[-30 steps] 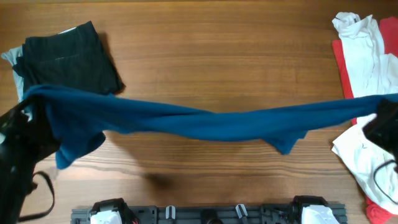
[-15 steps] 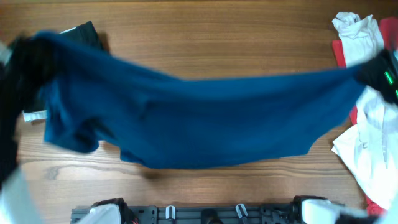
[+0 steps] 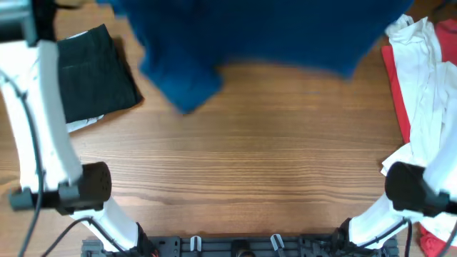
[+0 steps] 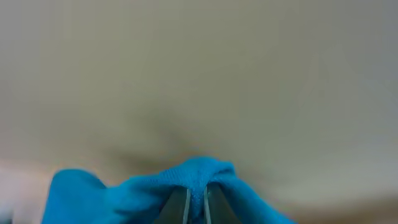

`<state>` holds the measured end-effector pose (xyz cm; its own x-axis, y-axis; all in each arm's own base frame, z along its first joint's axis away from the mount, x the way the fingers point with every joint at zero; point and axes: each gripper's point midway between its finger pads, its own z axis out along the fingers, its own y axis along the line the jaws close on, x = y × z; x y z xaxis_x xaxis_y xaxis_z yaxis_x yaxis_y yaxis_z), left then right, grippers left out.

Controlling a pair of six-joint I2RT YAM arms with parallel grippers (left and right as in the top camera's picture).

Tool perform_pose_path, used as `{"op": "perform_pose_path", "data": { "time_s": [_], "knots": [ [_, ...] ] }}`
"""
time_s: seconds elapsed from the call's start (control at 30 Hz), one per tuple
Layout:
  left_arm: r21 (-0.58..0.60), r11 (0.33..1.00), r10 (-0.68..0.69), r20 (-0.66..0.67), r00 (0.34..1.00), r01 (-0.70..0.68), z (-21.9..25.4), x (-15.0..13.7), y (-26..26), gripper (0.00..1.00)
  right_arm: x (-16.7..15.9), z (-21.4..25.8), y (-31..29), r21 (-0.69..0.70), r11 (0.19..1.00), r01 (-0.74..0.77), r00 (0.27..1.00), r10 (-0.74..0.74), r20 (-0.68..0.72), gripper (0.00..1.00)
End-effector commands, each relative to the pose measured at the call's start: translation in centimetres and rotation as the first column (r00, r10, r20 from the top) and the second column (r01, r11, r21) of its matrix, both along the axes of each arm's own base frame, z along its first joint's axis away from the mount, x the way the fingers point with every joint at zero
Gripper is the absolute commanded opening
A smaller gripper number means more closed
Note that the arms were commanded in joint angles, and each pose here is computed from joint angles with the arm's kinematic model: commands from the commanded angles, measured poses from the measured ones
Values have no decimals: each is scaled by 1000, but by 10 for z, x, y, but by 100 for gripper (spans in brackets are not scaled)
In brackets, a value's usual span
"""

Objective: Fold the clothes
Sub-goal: 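Lift the shirt with both grippers and lay it flat, stretched sideways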

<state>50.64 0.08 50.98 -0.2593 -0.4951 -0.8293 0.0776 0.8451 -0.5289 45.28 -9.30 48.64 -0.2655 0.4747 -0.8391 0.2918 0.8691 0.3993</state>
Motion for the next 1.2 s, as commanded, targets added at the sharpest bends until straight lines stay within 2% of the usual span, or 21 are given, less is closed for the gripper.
{"op": "perform_pose_path", "data": {
  "time_s": [0.0,0.03,0.1,0.13,0.2,0.27,0.3,0.33,0.37,0.5,0.6,0.73,0.83,0.93,1.03,1.17],
  "knots": [
    [63,997,41,189,981,-54,83,-63,6,4,-33,26,-3,-71,997,30,999,-28,26,4],
    [60,998,27,141,990,-36,73,-67,2,4,-34,13,-3,-63,997,32,999,-33,-25,4],
    [47,999,-4,-71,998,8,20,-70,-9,4,-37,-31,-4,-51,999,16,981,-26,-193,4],
    [70,996,-32,-200,979,47,-15,-72,-18,4,-40,-62,-5,-32,999,21,952,-30,-306,4],
    [89,983,-96,-486,869,158,-97,-80,-37,4,-48,-123,-15,-34,998,57,848,-66,-525,4],
    [66,962,-142,-710,689,265,-170,-92,-53,4,-48,-169,-16,-39,999,-2,752,-25,-659,4],
    [56,948,-157,-774,613,313,-197,-95,-58,4,-49,-187,-14,-22,1000,-18,712,-3,-703,4],
    [35,944,-163,-816,554,329,-219,-95,-63,4,-54,-209,-11,-2,999,-36,658,22,-753,4],
    [11,937,-164,-868,469,349,-248,-100,-69,4,-61,-233,-9,20,999,-44,597,42,-801,4],
    [-15,927,-115,-963,244,375,-318,-127,-65,4,-80,-281,-4,65,996,-62,458,86,-885,4],
    [-59,930,-104,-989,107,362,-349,-151,-62,4,-102,-310,7,134,989,-53,349,145,-926,4],
    [-96,931,-97,-995,-15,353,-373,-177,-60,4,-129,-340,19,205,978,-50,236,211,-949,4],
    [-107,932,-82,-993,-85,345,-386,-196,-57,4,-148,-356,21,245,969,-15,212,243,-947,4],
    [-38,950,-5,-995,-105,311,-394,-217,-45,4,-169,-363,8,242,969,45,256,223,-941,4],
    [-10,955,10,-998,-65,297,-392,-236,-42,4,-192,-361,-11,228,963,147,313,173,-934,4],
    [28,971,20,-999,38,236,-381,-270,-37,4,-217,-350,-29,228,940,255,391,116,-913,4]
  ]
}}
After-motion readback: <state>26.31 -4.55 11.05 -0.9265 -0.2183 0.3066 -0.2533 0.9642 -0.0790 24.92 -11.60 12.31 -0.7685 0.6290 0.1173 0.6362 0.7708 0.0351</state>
